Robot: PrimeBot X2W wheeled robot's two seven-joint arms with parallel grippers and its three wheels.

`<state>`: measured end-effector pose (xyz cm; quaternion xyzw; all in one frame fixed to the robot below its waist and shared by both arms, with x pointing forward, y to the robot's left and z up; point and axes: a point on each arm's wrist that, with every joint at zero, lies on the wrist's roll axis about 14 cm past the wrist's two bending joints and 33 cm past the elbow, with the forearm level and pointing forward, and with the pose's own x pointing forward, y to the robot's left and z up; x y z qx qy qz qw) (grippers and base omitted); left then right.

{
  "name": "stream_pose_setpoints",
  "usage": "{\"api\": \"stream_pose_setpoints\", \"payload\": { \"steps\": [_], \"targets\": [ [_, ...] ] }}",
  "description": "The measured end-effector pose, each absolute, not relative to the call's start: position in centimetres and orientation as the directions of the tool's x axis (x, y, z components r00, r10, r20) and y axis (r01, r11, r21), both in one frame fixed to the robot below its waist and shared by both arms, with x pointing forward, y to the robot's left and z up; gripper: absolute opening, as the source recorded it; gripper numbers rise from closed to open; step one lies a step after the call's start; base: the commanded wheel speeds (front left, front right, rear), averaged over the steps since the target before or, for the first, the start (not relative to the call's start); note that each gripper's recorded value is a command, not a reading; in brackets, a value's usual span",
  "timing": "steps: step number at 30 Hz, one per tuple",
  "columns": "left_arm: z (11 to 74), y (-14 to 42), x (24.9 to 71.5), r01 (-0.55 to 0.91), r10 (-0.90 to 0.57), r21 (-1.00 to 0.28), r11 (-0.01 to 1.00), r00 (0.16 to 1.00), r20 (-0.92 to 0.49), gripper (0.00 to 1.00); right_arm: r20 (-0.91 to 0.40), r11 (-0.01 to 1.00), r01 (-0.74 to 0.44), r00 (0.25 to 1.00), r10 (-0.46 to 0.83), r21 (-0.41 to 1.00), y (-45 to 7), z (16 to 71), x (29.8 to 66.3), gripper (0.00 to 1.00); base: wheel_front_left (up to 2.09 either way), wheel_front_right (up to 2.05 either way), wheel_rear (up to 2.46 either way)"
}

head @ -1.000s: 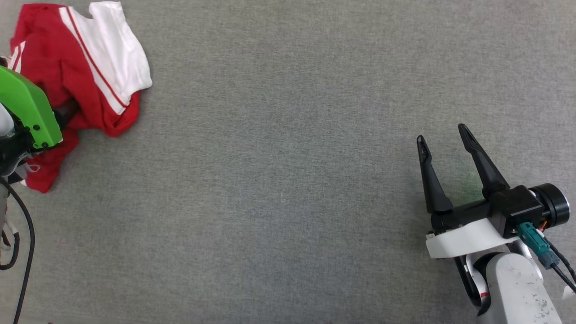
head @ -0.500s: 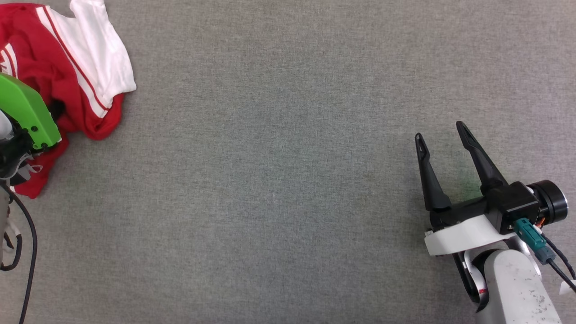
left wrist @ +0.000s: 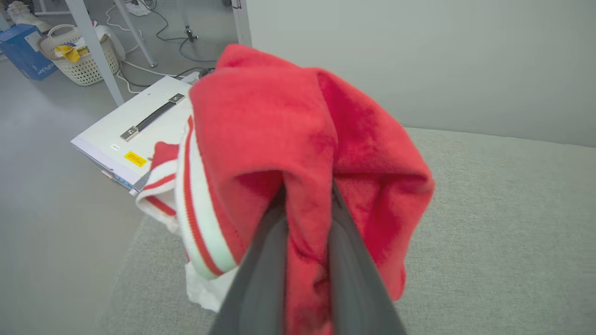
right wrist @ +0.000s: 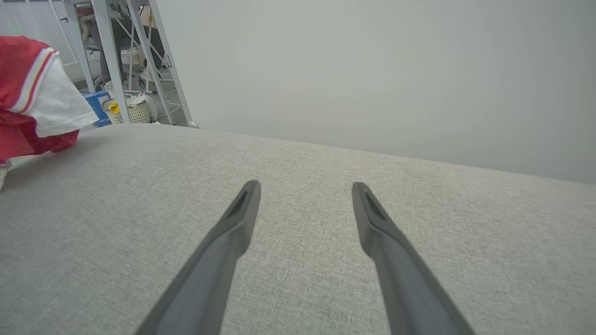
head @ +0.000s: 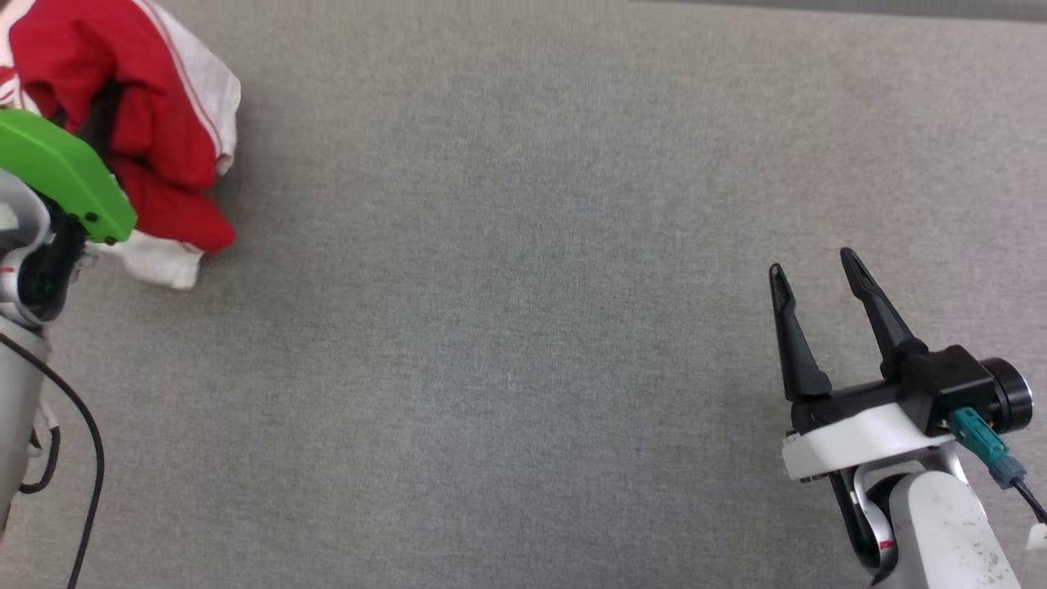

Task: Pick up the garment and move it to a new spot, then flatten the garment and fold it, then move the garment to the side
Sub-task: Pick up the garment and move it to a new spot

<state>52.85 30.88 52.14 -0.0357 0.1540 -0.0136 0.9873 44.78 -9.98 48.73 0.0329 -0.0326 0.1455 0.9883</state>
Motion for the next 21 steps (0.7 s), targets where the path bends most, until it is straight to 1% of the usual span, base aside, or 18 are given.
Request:
{"api": "stream_pose_setpoints", "payload": {
  "steps": [2,5,10,15,21],
  "targets": [
    [54.3,29.5,52.6,0.064,-0.073,-0.047,0.997,0.969,-0.236,0.00,0.090,0.960,-0.273,0.959,0.268,0.057,-10.6,49.6,44.3,1.00,0.00,0.00,0.00],
    [56.7,27.3,52.1,0.134,-0.134,-0.013,0.991,0.976,-0.172,0.00,0.117,0.967,-0.249,0.963,0.242,0.056,-11.5,50.9,43.6,1.00,0.00,0.00,0.00],
    [60.0,21.6,51.3,0.272,-0.270,0.018,0.962,0.959,-0.083,0.00,0.173,0.979,-0.197,0.967,0.185,0.054,-13.5,53.2,42.8,1.00,0.00,0.00,0.00],
    [61.2,14.4,50.7,0.419,-0.419,0.009,0.908,0.908,-0.034,0.00,0.211,0.993,-0.107,0.973,0.096,0.044,-16.8,54.9,41.7,1.00,0.00,0.00,0.00],
    [59.3,5.6,49.9,0.569,-0.571,-0.044,0.821,0.820,-0.047,0.00,0.247,1.000,0.025,0.968,-0.028,0.015,-21.3,56.3,40.0,1.00,0.00,0.00,0.00]
  ]
}}
